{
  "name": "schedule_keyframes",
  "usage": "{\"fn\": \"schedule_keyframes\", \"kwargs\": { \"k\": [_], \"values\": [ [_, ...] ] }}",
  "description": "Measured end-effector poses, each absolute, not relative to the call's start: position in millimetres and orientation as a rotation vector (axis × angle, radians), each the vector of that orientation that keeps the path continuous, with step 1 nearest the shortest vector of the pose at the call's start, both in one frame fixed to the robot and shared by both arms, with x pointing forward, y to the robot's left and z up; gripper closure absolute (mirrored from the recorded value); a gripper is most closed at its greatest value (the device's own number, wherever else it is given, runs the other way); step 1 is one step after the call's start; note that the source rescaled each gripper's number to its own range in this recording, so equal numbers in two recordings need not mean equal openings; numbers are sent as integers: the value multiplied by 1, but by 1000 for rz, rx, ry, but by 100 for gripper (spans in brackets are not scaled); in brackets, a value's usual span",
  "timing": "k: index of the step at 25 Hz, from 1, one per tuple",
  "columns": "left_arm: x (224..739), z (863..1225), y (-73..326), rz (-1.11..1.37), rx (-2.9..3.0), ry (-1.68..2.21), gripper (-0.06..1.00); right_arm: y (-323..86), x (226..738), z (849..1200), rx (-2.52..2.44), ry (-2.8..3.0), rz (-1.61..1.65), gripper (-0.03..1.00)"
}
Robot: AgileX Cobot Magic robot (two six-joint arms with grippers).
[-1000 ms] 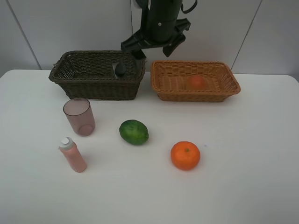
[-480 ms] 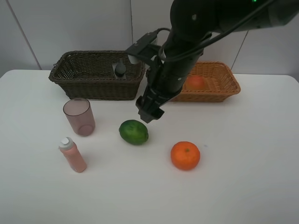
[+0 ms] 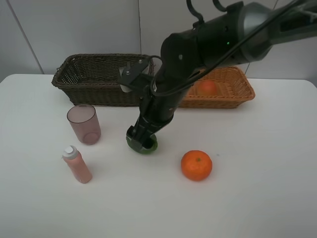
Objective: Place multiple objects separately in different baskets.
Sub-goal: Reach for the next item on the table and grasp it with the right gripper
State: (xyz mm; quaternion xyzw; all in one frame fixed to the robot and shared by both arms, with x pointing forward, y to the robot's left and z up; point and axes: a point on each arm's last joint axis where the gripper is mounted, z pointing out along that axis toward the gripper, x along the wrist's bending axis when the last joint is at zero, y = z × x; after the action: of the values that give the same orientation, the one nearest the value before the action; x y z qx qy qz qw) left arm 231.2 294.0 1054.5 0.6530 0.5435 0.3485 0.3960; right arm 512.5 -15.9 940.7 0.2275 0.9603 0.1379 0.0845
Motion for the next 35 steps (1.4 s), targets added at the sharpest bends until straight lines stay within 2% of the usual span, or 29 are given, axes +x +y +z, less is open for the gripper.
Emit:
{"fn": "schedule_keyframes", "kwargs": {
  "k": [15,35],
  "values": [
    [231,1055,294,884,1655,1378,-6,12,542,921,699,2915,320,-3],
    [231,1055,294,884,1655,1378,-6,8,553,881,677,2945,164,-3]
  ]
}}
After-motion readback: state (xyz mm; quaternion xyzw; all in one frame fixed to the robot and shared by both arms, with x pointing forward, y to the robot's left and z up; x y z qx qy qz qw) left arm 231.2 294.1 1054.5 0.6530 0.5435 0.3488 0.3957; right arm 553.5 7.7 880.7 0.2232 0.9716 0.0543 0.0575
